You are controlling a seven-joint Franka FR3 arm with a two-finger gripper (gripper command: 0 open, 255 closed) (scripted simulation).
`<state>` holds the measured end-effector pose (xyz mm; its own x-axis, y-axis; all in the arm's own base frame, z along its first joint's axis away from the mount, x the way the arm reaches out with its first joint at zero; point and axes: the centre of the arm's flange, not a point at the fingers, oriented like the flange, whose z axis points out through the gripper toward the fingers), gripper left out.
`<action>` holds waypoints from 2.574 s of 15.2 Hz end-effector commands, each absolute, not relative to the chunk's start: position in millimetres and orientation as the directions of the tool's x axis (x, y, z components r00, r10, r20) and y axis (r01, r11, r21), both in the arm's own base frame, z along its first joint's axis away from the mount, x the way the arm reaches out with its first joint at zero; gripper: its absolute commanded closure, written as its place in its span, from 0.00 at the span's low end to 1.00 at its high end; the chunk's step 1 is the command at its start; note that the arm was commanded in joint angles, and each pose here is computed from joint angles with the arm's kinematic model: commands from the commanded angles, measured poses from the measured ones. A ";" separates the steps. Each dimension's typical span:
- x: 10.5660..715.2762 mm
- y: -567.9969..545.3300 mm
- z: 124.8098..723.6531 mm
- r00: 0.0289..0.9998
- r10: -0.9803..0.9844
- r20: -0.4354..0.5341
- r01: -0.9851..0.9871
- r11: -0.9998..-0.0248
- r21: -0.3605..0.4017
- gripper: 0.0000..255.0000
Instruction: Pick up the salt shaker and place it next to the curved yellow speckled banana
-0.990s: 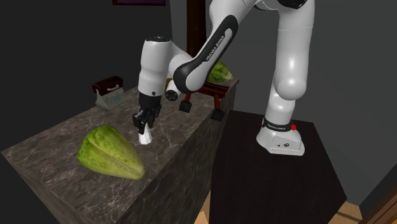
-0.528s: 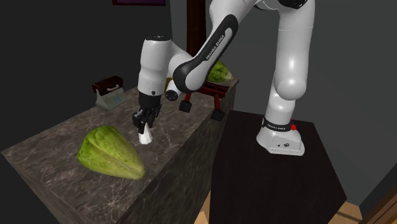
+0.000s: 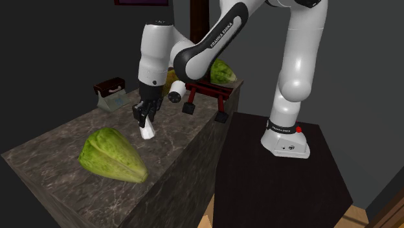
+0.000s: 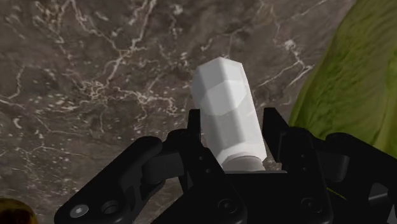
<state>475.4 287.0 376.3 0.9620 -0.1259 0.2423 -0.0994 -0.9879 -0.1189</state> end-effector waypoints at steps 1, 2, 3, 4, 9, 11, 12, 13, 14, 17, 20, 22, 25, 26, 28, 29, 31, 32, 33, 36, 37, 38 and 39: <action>475.4 287.7 386.9 0.962 -0.126 0.242 -0.099 -0.988 -0.119 1.00; 475.4 287.7 392.2 0.962 -0.126 0.242 -0.099 -0.988 -0.119 1.00; 475.4 287.7 397.5 0.962 -0.126 0.242 -0.099 -0.988 -0.119 1.00; 475.4 287.7 402.7 0.962 -0.126 0.242 -0.099 -0.988 -0.119 1.00; 475.4 287.7 429.1 0.962 -0.126 0.242 -0.099 -0.988 -0.119 1.00; 475.4 287.7 439.7 0.962 -0.126 0.242 -0.099 -0.988 -0.119 1.00; 475.4 287.7 445.0 0.962 -0.126 0.242 -0.099 -0.988 -0.119 1.00; 475.4 287.7 450.3 0.962 -0.126 0.242 -0.099 -0.988 -0.119 1.00; 475.4 287.7 455.5 0.962 -0.126 0.242 -0.099 -0.988 -0.119 1.00; 475.4 287.7 471.4 0.962 -0.126 0.242 -0.099 -0.988 -0.119 1.00; 475.4 287.7 487.2 0.962 -0.126 0.242 -0.099 -0.988 -0.119 1.00; 475.4 287.7 497.8 0.962 -0.126 0.242 -0.099 -0.988 -0.119 1.00; 475.4 287.7 513.6 0.962 -0.126 0.242 -0.099 -0.988 -0.119 1.00; 475.4 287.7 518.9 0.962 -0.126 0.242 -0.099 -0.988 -0.119 1.00; 475.4 287.7 529.4 0.962 -0.126 0.242 -0.099 -0.988 -0.119 1.00; 475.4 287.7 534.7 0.962 -0.126 0.242 -0.099 -0.988 -0.119 1.00; 475.4 287.7 545.3 0.962 -0.126 0.242 -0.099 -0.988 -0.119 1.00; 475.3 287.7 547.8 0.962 -0.126 0.242 -0.099 -0.988 -0.119 1.00; 472.4 274.8 547.8 0.962 -0.126 0.242 -0.099 -0.988 -0.119 1.00; 463.3 236.3 547.8 0.962 -0.126 0.242 -0.099 -0.988 -0.119 1.00; 460.2 223.4 547.8 0.962 -0.126 0.242 -0.099 -0.988 -0.119 1.00; 457.2 210.6 547.8 0.962 -0.126 0.242 -0.099 -0.988 -0.119 1.00; 454.2 197.7 547.8 0.962 -0.126 0.242 -0.099 -0.988 -0.119 1.00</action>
